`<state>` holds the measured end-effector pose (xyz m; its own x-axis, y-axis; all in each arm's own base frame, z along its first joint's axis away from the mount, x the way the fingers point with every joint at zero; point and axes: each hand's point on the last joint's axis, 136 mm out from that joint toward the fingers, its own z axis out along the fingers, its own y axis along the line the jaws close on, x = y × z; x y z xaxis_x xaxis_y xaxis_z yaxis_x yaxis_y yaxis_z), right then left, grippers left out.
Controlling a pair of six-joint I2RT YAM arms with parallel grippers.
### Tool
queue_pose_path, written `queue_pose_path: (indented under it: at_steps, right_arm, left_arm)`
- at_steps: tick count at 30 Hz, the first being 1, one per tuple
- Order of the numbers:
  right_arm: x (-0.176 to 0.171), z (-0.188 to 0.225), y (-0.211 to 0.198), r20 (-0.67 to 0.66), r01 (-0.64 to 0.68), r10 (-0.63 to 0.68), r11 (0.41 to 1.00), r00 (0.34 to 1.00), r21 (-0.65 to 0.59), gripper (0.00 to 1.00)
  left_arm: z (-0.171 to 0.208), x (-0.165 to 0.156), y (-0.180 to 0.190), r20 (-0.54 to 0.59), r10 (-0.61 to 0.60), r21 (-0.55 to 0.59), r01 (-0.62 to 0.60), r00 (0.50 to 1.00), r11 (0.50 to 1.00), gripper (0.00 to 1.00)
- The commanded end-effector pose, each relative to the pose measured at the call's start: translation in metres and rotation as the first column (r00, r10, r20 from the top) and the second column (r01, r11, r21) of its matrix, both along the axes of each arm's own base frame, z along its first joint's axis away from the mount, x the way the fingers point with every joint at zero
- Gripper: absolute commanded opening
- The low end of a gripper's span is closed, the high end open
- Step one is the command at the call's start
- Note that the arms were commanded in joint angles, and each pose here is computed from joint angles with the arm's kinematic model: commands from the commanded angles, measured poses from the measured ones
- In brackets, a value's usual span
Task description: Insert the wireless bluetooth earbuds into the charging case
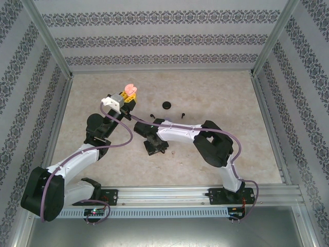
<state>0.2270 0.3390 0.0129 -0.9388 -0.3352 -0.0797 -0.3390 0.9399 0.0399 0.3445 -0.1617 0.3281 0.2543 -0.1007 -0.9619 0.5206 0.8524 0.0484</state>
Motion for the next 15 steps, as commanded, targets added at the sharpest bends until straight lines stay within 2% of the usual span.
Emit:
queue_pose_path:
  at_steps: [1, 8, 15]
  right_arm:
    - [-0.0062, -0.0078, -0.0083, -0.003, 0.076, -0.076, 0.995, 0.997, -0.066, 0.44]
    - [-0.0062, -0.0122, -0.0053, -0.009, 0.216, -0.217, 0.975, 0.976, -0.046, 0.43]
    - [-0.0064, -0.0127, -0.0094, -0.005, 0.280, -0.281, 0.958, 0.960, -0.053, 0.39]
  left_arm:
    - [0.0239, -0.0058, -0.0003, 0.067, -0.017, -0.041, 0.020, 0.998, 0.999, 0.00]
    - [0.0214, -0.0057, -0.0010, 0.064, -0.021, -0.040, 0.024, 0.998, 0.999, 0.00]
    - [0.0191, -0.0052, -0.0009, 0.061, -0.022, -0.043, 0.025, 0.998, 0.999, 0.00]
